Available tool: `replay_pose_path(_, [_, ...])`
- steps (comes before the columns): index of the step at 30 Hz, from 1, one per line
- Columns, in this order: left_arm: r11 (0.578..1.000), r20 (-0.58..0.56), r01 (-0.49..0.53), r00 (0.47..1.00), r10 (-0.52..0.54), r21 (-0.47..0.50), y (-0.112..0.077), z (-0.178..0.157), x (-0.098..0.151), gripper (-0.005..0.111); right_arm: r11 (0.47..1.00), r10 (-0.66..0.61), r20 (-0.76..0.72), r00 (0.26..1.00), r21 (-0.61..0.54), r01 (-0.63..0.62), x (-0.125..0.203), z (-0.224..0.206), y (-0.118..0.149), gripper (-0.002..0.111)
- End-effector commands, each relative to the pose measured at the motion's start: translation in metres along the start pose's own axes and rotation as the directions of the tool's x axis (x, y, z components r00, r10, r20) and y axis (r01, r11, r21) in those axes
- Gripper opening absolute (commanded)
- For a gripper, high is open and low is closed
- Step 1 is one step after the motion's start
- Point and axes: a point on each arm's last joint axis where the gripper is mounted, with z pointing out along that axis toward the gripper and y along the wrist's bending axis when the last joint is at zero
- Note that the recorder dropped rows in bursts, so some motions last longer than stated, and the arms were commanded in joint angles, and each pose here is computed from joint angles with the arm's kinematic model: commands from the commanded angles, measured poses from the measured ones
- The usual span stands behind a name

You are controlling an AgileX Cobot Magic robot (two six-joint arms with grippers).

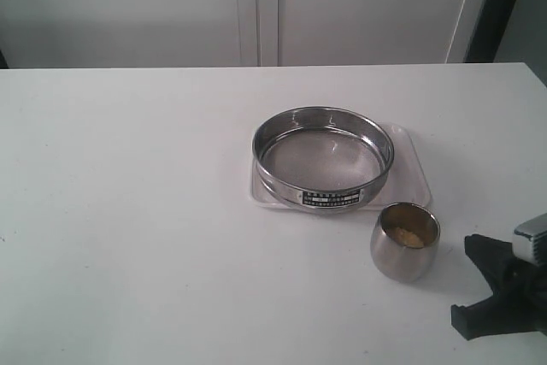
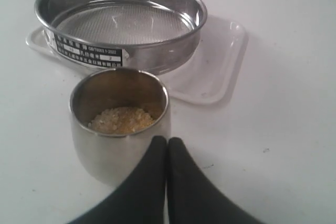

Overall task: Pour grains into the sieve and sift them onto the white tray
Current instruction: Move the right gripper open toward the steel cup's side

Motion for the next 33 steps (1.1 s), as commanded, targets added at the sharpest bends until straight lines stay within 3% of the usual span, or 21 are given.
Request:
replay_pose_path(1, [1.0,-0.009,0.001,1.0,-0.001,0.007,-0.001,0.001,0.003,0.0,1.0,0.006,-0.017,1.0,-0.017,-0.007,0.005,0.004,0.001,0.0])
replay_pose_path(33, [1.0,-0.009,0.001,1.0,-0.001,0.007,-0.001,0.001,0.003,0.0,0.998,0.067,-0.054,0.996,0.015,-0.066,0.018,0.017,-0.004,0.0])
